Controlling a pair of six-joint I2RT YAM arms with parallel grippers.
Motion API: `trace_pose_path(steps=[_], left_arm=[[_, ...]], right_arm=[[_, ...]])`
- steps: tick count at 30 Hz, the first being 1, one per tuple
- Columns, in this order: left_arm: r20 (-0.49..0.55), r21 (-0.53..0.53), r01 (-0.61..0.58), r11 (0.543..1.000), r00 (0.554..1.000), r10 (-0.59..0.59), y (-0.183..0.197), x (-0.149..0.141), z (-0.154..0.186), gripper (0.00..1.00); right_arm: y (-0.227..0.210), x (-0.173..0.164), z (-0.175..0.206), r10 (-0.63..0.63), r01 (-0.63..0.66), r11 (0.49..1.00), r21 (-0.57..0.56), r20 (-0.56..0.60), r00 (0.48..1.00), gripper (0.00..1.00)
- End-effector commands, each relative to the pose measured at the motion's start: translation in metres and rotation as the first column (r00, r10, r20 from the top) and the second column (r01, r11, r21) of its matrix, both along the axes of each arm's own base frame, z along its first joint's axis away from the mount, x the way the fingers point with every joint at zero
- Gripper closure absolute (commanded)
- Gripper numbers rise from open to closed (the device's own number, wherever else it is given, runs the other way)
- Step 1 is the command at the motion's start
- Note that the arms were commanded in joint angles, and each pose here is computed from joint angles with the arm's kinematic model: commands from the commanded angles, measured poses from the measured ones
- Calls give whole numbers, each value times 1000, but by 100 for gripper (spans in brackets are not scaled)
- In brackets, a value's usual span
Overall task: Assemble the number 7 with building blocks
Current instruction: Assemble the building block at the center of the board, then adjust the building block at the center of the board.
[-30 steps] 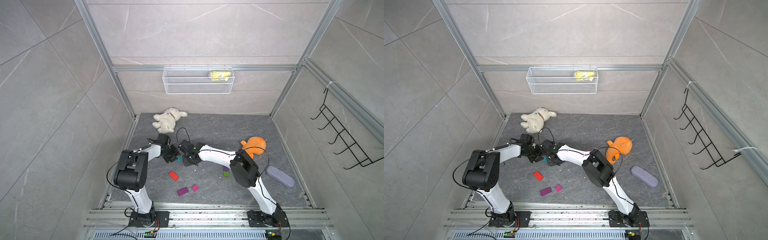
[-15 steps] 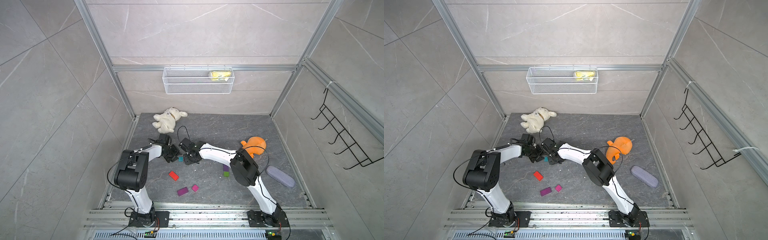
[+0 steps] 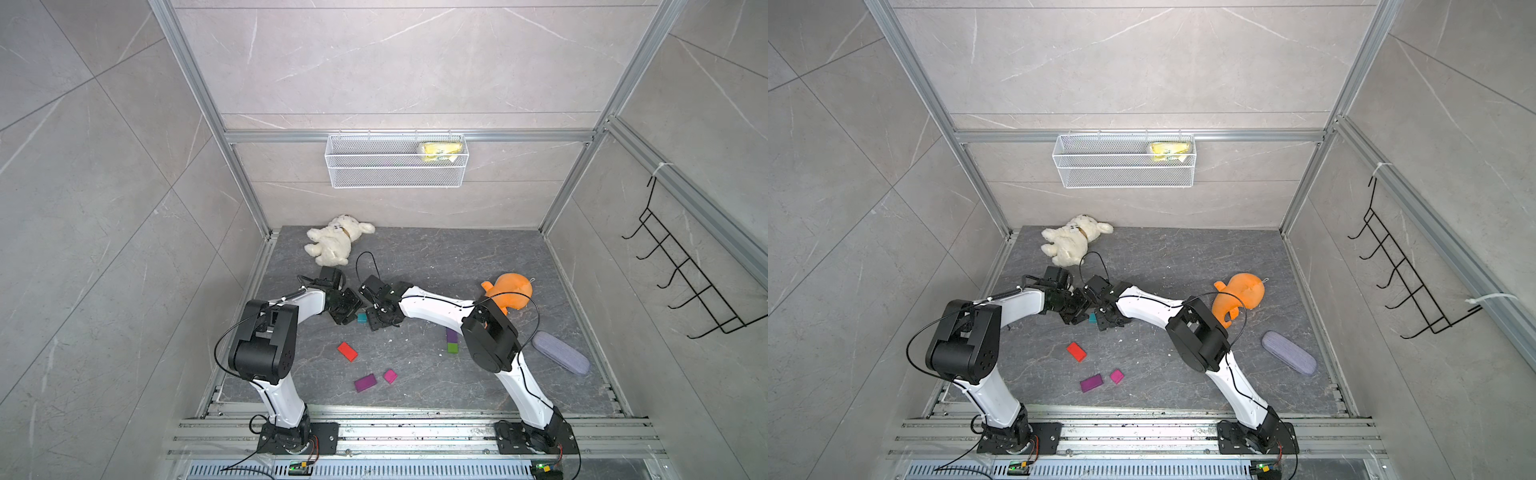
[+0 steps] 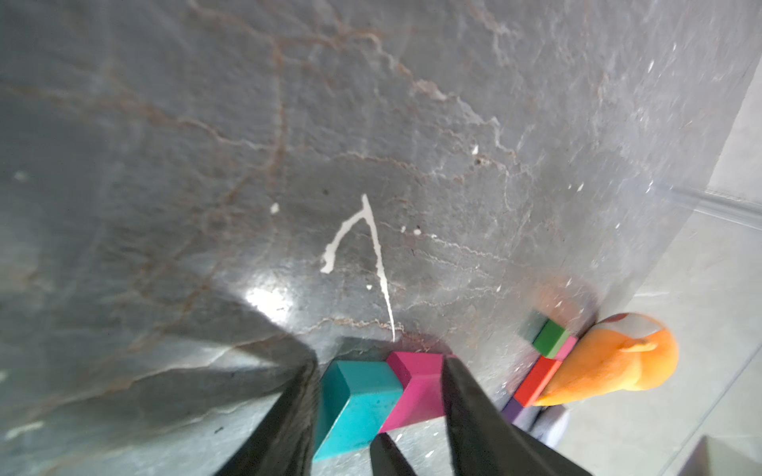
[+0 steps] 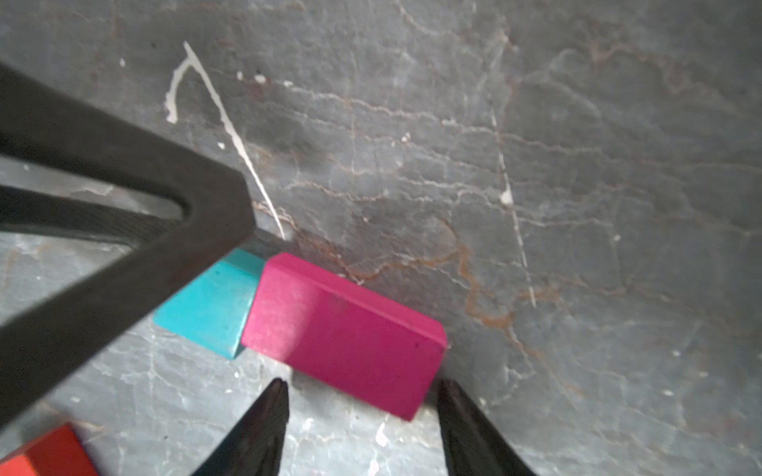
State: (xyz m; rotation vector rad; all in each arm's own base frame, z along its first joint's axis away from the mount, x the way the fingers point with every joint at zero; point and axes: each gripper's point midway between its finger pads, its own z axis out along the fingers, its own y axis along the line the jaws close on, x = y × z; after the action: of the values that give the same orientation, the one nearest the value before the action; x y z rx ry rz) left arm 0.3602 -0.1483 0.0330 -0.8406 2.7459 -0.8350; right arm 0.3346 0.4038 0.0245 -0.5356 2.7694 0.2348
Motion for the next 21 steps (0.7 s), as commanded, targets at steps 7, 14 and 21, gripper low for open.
trace_pose_path(steps=[7,14,21], left_arm=[[-65,217,17,976,998,-3,43,-38,12,10],[-3,242,-16,970,1000,17,75,-54,42,0],[8,123,-131,984,991,131,109,-73,45,0]], right_arm=[[7,-32,49,-35,31,996,86,48,998,40],[41,-56,66,-60,49,959,279,30,998,45],[88,-60,45,-63,71,936,344,-36,997,43]])
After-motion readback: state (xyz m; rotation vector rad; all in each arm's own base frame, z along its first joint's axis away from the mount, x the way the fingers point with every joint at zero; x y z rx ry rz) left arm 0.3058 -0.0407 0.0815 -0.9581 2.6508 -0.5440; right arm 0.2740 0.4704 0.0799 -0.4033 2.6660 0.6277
